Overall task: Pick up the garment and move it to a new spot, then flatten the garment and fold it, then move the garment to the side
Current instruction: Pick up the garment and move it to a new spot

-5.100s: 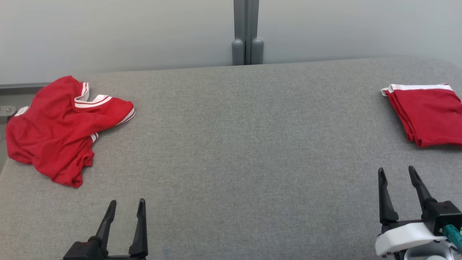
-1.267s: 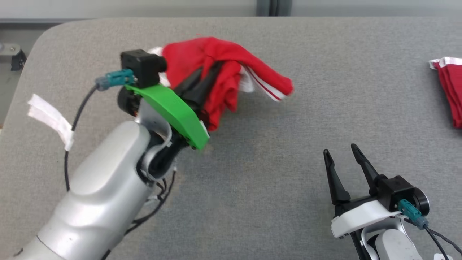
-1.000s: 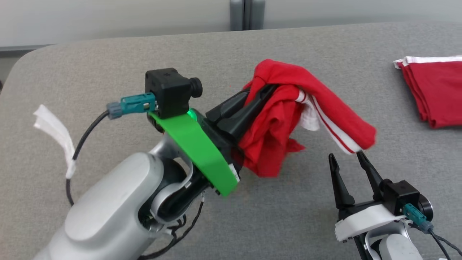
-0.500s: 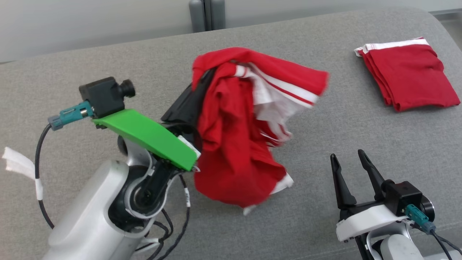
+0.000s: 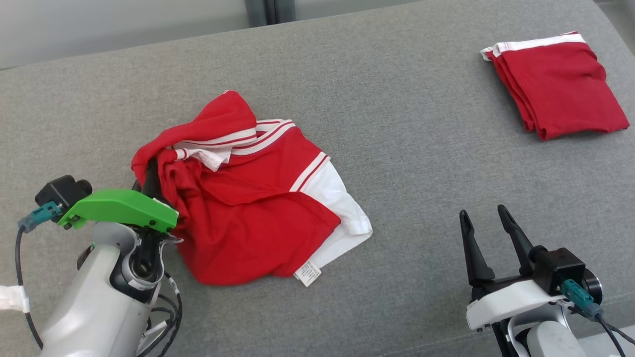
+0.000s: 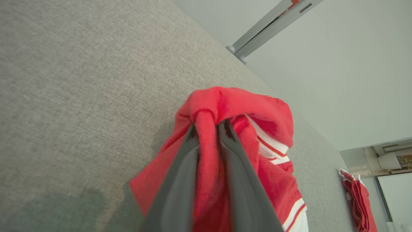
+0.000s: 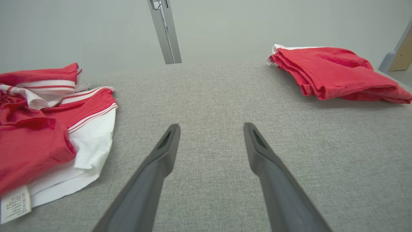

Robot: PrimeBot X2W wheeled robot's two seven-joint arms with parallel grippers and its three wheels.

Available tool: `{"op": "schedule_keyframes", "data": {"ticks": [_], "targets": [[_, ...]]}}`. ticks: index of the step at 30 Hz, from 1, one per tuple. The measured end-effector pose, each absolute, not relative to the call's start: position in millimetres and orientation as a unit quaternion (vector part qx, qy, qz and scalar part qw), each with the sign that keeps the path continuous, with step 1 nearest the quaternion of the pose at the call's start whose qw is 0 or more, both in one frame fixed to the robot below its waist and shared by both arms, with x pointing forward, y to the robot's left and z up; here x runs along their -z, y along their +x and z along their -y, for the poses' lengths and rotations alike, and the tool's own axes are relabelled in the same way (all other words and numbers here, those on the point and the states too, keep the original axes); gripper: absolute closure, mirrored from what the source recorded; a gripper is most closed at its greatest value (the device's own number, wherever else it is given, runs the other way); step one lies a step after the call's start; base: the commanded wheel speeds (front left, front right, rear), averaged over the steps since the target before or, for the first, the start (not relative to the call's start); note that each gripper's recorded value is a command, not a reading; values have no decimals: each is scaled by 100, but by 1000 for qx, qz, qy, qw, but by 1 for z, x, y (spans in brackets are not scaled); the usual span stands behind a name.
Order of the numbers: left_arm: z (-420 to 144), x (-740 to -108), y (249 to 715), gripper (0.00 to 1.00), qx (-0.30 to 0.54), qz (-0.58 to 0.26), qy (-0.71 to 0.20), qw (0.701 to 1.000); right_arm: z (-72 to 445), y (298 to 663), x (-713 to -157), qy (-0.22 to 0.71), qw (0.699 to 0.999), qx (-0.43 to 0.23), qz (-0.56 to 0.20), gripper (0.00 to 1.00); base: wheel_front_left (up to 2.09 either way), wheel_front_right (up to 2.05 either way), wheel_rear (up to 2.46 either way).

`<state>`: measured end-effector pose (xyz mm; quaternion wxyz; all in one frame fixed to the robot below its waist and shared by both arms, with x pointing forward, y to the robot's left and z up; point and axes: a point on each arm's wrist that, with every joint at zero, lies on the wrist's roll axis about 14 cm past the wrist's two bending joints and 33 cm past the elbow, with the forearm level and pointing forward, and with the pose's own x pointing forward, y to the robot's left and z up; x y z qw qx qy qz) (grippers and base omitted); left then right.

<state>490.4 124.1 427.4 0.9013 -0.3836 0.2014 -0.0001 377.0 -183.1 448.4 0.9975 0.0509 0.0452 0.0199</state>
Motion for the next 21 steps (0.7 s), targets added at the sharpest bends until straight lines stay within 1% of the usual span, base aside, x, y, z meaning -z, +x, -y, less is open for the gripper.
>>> {"op": "schedule_keyframes", "data": {"ticks": [1, 2, 7, 9, 14, 16, 21], "targets": [[-129, -426, 491, 33, -3, -195, -376, 906, 182, 377, -448, 51, 997, -21, -46, 0, 0, 0, 0], [-133, -425, 493, 0, -10, -191, -374, 908, 181, 378, -448, 52, 997, -23, -46, 0, 0, 0, 0], [-143, -430, 492, 0, -7, -159, -321, 934, 179, 378, -451, 52, 997, -26, -41, 0, 0, 0, 0], [-147, -439, 491, 0, 3, -140, -280, 950, 181, 378, -455, 49, 998, -25, -34, 0, 0, 0, 0], [-168, -466, 481, 0, -13, -86, -230, 969, 190, 378, -473, 41, 999, -13, -7, 0, 0, 0, 0], [-170, -473, 467, 0, -17, -65, -218, 974, 193, 376, -477, 37, 999, -10, 0, 0, 0, 0, 0], [-167, -472, 422, 0, -23, -45, -197, 979, 198, 373, -485, 31, 999, -4, 11, 0, 0, 0, 0]]}}
